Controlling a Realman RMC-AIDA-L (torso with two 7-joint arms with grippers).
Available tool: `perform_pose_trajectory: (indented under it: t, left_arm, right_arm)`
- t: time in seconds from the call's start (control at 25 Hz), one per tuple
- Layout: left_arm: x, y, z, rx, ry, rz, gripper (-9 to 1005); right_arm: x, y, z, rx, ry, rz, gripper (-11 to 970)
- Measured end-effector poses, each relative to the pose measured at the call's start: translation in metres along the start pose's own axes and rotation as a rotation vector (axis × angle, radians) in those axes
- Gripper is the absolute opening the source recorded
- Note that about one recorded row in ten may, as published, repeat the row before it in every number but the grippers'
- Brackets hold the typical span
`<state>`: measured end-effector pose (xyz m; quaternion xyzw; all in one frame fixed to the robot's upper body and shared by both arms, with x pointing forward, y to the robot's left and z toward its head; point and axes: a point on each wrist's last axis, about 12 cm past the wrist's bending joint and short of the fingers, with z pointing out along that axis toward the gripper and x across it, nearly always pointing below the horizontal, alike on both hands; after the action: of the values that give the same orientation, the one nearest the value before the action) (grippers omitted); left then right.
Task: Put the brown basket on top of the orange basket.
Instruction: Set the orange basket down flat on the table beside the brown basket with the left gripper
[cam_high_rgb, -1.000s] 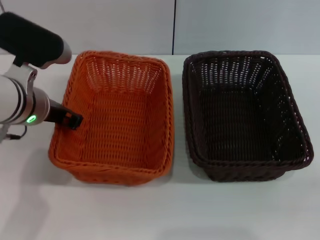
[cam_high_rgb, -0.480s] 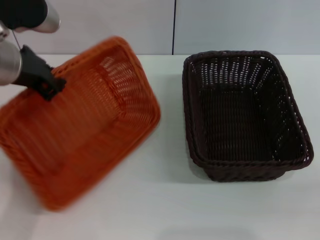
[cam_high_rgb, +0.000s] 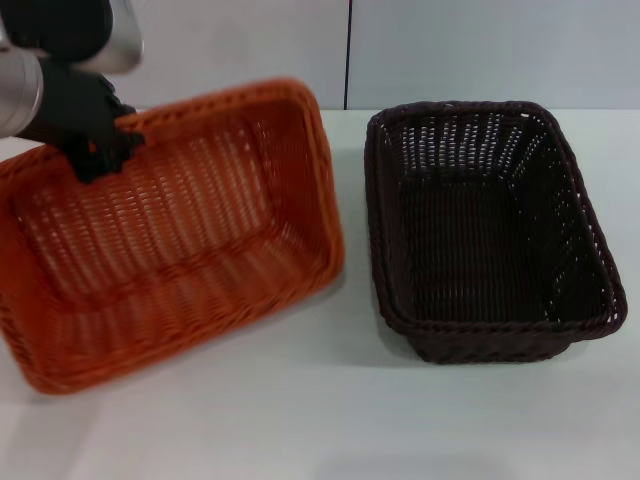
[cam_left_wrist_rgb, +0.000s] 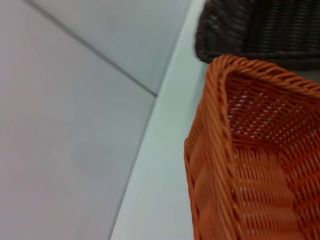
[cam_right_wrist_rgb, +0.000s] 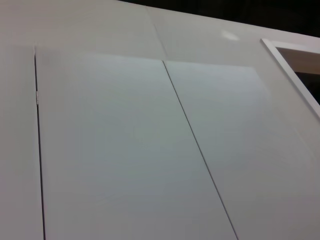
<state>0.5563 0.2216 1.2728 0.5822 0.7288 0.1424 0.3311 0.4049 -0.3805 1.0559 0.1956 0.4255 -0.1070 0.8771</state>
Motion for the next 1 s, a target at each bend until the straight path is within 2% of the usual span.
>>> perform_pose_trajectory:
  t: [0.08, 0.32, 0.64, 0.68, 0.72, 0.8, 0.88, 0.92, 1.0]
  left_arm:
    - [-0.003, -0.004, -0.004, 0.017, -0.002, 0.075, 184]
    - [-0.007, -0.011, -0.009, 0.083, -0.038, 0.194, 170]
    - [-0.012, -0.011, -0.003, 0.121, -0.065, 0.252, 169]
    - [-0.015, -0.008, 0.010, 0.148, -0.074, 0.257, 169]
    - [-0.015, -0.008, 0.010, 0.148, -0.074, 0.257, 169]
    - [-0.016, -0.004, 0.029, 0.168, -0.076, 0.263, 169]
    - [-0.016, -0.004, 0.029, 0.168, -0.076, 0.263, 170]
    - [-0.016, -0.001, 0.044, 0.178, -0.082, 0.276, 170]
    - [-0.018, 0.003, 0.060, 0.176, -0.084, 0.275, 185]
  right_arm:
    - [0.000, 0.000, 0.000, -0.001, -0.001, 0.005, 833]
    - [0.000, 0.001, 0.000, -0.007, 0.003, 0.010, 832]
    - [0.002, 0.005, 0.002, -0.015, 0.003, 0.019, 832]
    - [0.002, 0.005, 0.002, -0.015, 0.003, 0.019, 832]
    - [0.002, 0.005, 0.002, -0.014, 0.004, 0.020, 832]
    - [0.003, 0.005, 0.002, -0.013, 0.007, 0.021, 832]
    - [0.003, 0.005, 0.002, -0.013, 0.008, 0.021, 832]
    - [0.003, 0.005, 0.002, -0.013, 0.008, 0.020, 832]
    - [0.003, 0.004, 0.002, -0.012, 0.009, 0.020, 832]
